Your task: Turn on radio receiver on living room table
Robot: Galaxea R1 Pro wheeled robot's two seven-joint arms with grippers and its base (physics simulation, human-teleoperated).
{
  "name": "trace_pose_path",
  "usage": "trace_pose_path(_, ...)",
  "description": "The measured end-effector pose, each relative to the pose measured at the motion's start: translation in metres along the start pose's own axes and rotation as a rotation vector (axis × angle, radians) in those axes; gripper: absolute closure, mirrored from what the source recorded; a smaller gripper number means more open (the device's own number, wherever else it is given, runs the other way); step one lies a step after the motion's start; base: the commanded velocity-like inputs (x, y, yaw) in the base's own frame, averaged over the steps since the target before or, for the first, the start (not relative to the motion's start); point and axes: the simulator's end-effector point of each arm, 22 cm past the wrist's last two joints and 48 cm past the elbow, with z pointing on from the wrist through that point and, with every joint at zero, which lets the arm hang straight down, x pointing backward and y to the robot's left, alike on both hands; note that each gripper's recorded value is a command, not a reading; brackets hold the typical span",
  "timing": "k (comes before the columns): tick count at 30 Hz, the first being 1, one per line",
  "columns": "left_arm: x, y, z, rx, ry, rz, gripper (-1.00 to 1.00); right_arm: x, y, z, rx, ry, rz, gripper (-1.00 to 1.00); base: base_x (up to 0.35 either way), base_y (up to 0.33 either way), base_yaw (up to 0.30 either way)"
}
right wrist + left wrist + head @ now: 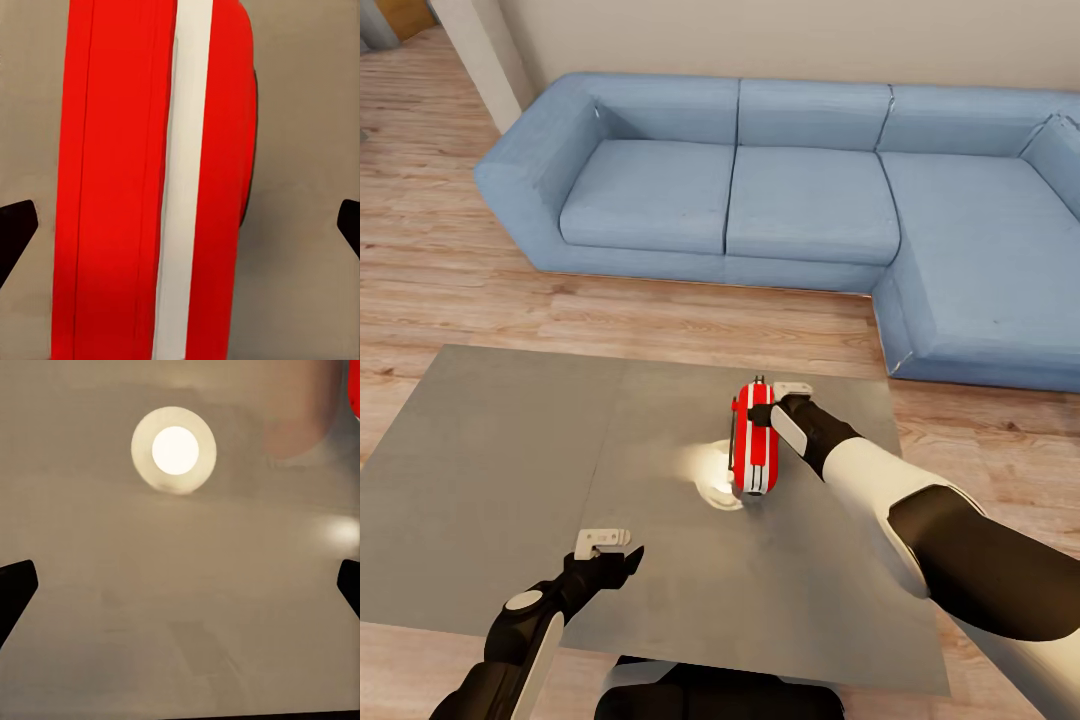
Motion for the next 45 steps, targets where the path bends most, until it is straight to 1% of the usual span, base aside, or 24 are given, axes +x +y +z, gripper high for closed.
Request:
trace_pose_path(5,0.000,0.000,0.000,0.000,0.000,0.000,-1.00,0.000,0.002,0.000,-0.011,0.001,0.005,-1.00,0.000,0.000,0.000)
trace_pose_path(12,0.000,0.000,0.000,0.000,0.000,0.000,-1.00,0.013,0.008,0.003,-0.041,0.009,0.030,-1.00,0.000,0.000,0.000)
trace_pose_path(24,0.000,0.000,0.000,0.000,0.000,0.000,-1.00,0.019,0.008,0.005,-0.042,0.016,0.033,-1.00,0.000,0.000,0.000)
trace_pose_path(30,0.000,0.000,0.000,0.000,0.000,0.000,-1.00,0.031,0.005,0.008,-0.037,0.033,0.034,-1.00,0.000,0.000,0.000)
trace_pose_path(33,0.000,0.000,0.000,0.000,0.000,0.000,-1.00,0.038,0.005,0.010,-0.037,0.030,0.039,-1.00,0.000,0.000,0.000)
trace_pose_path(45,0.000,0.000,0.000,0.000,0.000,0.000,-1.00,0.041,0.009,0.010,-0.056,0.032,0.039,-1.00,0.000,0.000,0.000)
